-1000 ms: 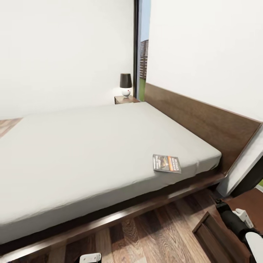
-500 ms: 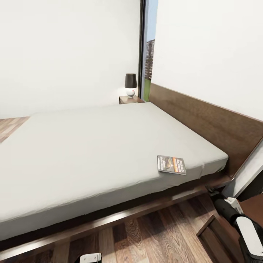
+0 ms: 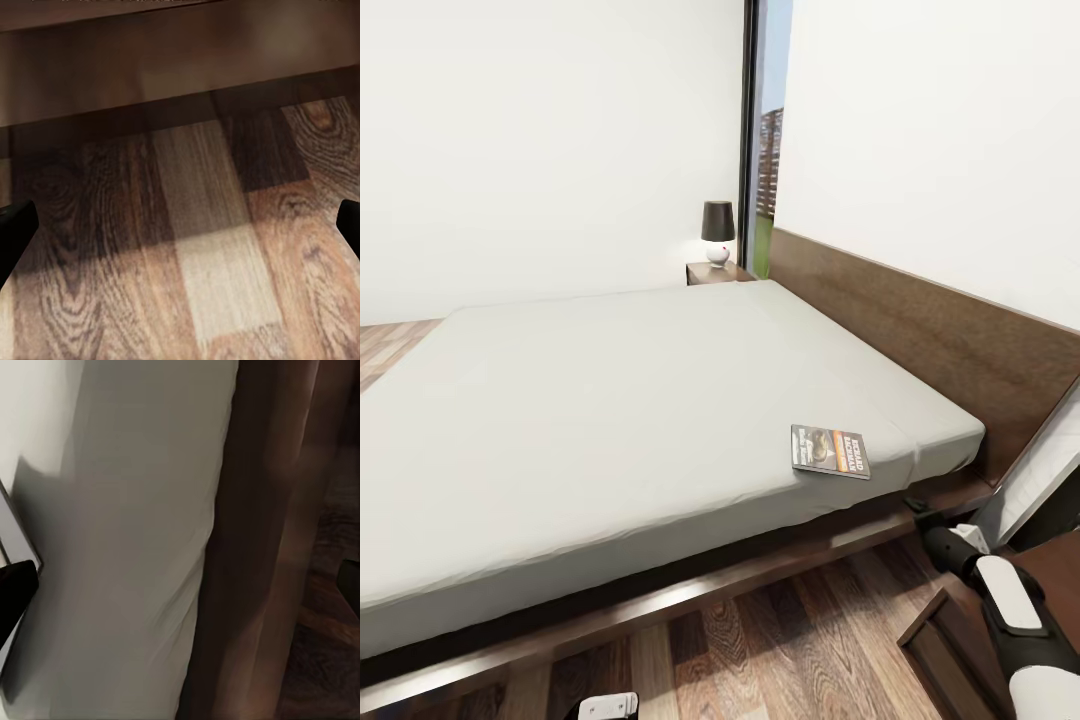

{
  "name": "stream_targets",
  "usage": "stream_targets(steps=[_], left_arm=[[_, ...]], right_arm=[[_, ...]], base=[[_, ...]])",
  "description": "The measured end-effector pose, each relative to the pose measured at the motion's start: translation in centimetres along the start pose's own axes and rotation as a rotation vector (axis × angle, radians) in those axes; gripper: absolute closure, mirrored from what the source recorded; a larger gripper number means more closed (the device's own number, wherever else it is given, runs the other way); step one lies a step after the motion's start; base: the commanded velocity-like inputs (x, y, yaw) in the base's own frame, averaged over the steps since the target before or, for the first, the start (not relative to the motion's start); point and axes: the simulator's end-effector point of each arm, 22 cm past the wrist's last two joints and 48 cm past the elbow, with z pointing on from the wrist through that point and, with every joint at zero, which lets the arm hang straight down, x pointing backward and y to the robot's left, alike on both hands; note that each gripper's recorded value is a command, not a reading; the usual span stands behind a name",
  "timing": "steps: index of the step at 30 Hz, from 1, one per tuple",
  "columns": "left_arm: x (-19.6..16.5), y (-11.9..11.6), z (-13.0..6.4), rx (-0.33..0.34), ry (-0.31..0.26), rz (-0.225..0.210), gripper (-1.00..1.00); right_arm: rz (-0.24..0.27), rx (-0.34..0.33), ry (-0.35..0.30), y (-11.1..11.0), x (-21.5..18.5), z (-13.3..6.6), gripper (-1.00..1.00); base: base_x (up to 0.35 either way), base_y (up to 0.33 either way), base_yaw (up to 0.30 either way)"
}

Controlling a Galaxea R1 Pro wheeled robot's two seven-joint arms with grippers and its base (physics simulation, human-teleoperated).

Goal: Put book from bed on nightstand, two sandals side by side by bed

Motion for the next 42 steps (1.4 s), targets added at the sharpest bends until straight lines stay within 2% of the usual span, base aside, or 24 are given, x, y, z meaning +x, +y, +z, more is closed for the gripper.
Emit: stream_targets(steps=[7,12,19,25,35,38,40,42], left_arm=[[0.0,0.0,0.0,0.000,0.000,0.000,-1.00],[-0.1,0.0,0.0,0.000,-0.004,-0.001,-1.00],[-0.1,0.0,0.0,0.000,-0.005,-0.001,-1.00],[-0.1,0.0,0.0,0.000,-0.005,-0.003,-1.00],[0.1,0.1,-0.1,-0.002,-0.005,-0.005,-1.00],[1.6,1.4,-0.7,-0.021,0.004,0.002,-1.00],[3.7,3.4,-1.8,-0.055,-0.011,0.015,-1.00],[4.4,4.1,-2.3,-0.066,-0.022,0.021,-1.00]], right_arm=[[-0.001,-0.007,-0.010,0.1,-1.5,0.1,-1.00],[-0.006,-0.071,-0.020,1.2,-3.3,-0.2,-1.00],[-0.004,-0.118,0.020,2.1,-2.7,-0.4,-1.00],[-0.001,-0.211,0.076,4.1,-1.5,-0.8,-1.00],[-0.011,-0.235,0.104,4.7,-0.9,-1.0,-1.00],[-0.014,-0.238,0.104,4.8,-0.9,-1.0,-1.00],[-0.014,-0.240,0.104,4.9,-0.9,-1.0,-1.00],[-0.014,-0.242,0.104,5.0,-0.9,-1.0,-1.00]], base=[[0.000,0.000,0.000],[0.000,0.000,0.000],[0.000,0.000,0.000],[0.000,0.000,0.000],[0.000,0.000,0.000],[0.000,0.000,0.006],[0.000,0.000,0.085],[0.000,0.000,0.136]])
